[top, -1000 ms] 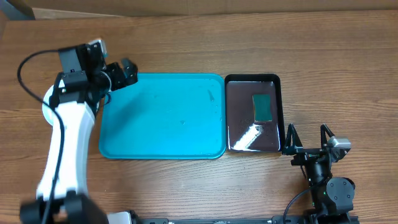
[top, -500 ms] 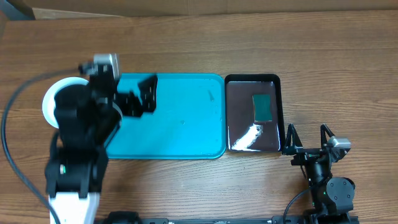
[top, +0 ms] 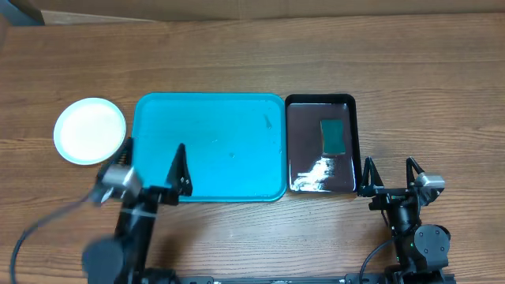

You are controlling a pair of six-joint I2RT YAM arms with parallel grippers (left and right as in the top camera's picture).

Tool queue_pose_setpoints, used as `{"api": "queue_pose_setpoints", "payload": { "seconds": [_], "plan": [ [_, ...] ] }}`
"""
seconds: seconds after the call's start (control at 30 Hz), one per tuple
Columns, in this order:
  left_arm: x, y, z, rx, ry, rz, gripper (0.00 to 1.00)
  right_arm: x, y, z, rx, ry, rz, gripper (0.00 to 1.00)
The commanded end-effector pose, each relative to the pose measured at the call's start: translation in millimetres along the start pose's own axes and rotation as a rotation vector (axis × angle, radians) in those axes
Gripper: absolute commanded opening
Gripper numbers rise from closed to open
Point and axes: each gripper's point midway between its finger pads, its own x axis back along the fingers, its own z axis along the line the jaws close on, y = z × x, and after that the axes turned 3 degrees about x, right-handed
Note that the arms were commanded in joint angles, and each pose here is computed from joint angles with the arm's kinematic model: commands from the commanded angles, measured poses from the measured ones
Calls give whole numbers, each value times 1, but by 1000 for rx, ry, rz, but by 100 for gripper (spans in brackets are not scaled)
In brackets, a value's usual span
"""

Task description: Clean dirty plates on tray and stack at the side

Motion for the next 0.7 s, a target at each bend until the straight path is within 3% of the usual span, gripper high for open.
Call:
{"api": "queue_pose_setpoints", "payload": {
  "seconds": [0.0, 0.13, 0.23, 0.47, 0.67],
  "plan": [
    [21, 38, -11, -51, -44, -239, 100, 0, -1, -1, -1, -2, -5, 100],
    [43, 61, -19, -83, -80, -406, 100, 0, -1, -1, -1, -2, -5, 100],
    [51, 59, -14, -97, -64, -440, 100, 0, -1, -1, -1, -2, -5, 100],
    [40, 32, 5, -94, -9, -387, 100, 0, -1, -1, -1, -2, -5, 100],
    [25, -25, 24, -70, 25, -256, 100, 0, -1, -1, -1, -2, -5, 100]
  ]
}}
